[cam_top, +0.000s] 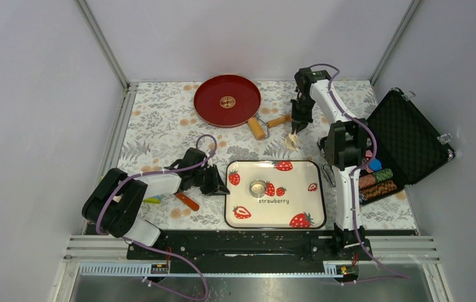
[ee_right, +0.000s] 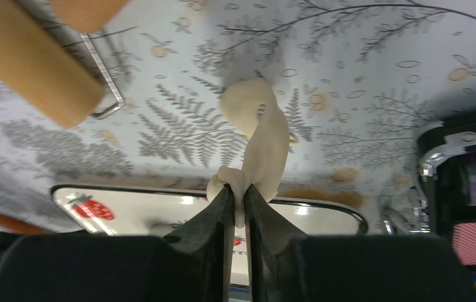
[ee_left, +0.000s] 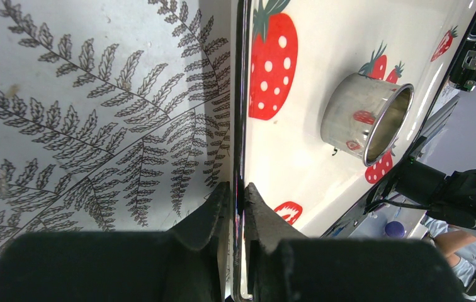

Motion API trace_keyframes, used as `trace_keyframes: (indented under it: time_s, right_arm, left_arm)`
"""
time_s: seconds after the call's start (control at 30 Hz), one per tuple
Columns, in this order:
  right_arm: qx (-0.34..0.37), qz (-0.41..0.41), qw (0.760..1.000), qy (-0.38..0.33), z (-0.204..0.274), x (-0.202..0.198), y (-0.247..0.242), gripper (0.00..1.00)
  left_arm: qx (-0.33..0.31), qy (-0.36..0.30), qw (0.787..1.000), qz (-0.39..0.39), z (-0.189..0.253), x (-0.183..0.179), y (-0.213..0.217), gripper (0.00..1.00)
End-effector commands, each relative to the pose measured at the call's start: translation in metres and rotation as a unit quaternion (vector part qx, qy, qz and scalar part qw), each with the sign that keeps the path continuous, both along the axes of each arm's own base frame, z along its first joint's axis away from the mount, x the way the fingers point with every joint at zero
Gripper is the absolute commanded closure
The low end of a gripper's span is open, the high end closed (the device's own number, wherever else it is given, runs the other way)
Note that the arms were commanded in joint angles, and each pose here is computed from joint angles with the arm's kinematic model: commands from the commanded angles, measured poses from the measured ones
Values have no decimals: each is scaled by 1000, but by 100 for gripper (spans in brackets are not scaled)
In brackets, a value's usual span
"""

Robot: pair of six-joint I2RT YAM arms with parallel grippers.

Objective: Roll out the dumpling wrappers from the dough

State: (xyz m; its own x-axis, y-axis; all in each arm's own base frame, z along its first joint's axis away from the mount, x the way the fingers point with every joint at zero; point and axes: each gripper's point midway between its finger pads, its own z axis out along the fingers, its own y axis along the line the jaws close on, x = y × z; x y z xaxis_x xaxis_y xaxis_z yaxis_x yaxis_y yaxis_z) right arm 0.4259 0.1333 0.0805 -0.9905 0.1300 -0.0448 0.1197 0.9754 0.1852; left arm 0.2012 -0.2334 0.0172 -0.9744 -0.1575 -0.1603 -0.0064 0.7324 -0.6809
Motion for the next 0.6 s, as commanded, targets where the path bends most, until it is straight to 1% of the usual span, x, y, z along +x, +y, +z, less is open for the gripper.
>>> trace_keyframes:
  time_s: [0.0,0.23,0.3,0.37,0.47,0.57]
  right_arm:
    - [-82,10,997,9,-9,-6,-32,76]
    - [-134,2,991,11,-12,-9,-50,58]
    - [-154,4,988,7,-7,-10,-58,50]
    - [-171,3,985,2,-1,-11,-65,43]
    - [-176,1,984,-11,11,-12,-67,39]
    - [-172,0,984,-37,34,-15,-65,34]
  left_arm:
    - [46,12,999,7,-19,-6,12,100]
    - [47,13,999,8,-20,-6,12,100]
    - [47,12,999,8,-20,-6,12,100]
    - [46,12,999,8,-19,-6,12,100]
    - [47,12,999,8,-20,-6,12,100]
    - [46,12,999,8,-19,-6,12,100]
